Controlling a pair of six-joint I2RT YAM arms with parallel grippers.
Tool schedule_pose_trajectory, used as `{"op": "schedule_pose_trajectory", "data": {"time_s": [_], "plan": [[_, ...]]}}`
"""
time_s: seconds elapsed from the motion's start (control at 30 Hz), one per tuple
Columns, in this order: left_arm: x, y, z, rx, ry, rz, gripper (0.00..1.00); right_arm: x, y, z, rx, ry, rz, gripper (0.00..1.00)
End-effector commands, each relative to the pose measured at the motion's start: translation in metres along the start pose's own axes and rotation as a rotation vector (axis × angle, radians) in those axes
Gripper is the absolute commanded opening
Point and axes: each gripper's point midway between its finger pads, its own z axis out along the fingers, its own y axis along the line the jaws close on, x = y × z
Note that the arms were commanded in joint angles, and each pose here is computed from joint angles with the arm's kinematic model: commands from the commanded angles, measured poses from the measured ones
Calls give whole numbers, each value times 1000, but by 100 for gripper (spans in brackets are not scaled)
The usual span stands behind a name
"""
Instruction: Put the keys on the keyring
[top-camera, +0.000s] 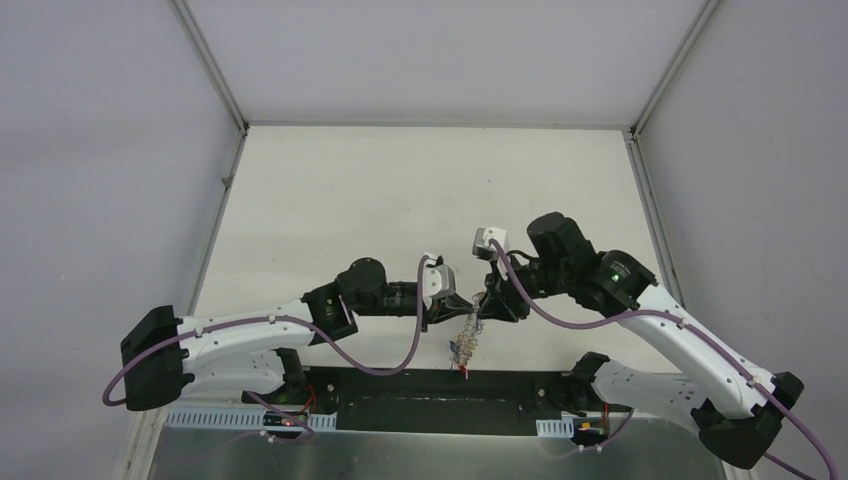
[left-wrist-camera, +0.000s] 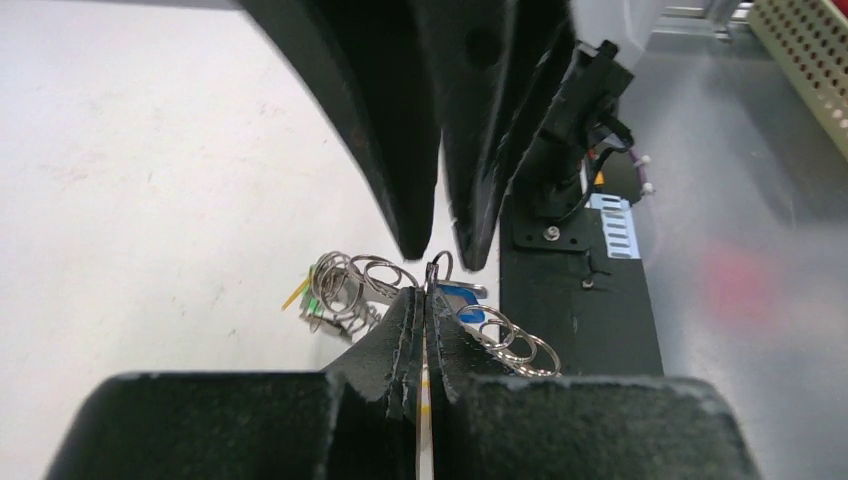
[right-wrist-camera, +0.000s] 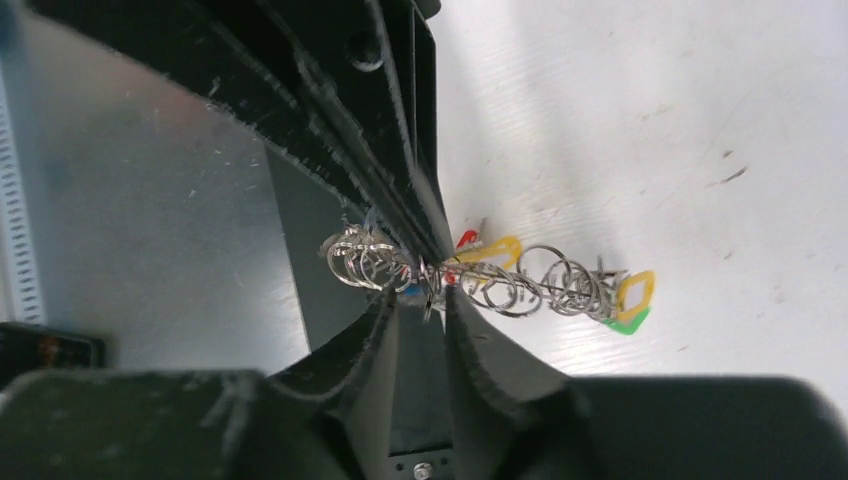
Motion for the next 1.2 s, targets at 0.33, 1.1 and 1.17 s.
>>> {"op": "schedule_pose_trajectory", "data": {"time_s": [0.33, 1.1, 1.17], "plan": [[-85, 3, -57, -165, -322, 46, 0, -73, 6, -30, 82, -489, -174, 52], [-118, -20, -67, -52, -497, 144, 0, -86, 41, -27, -124, -653, -319, 33], [-118, -21, -67, -48, -495, 143, 0, -83, 38, -25, -113, -644, -308, 33]]}}
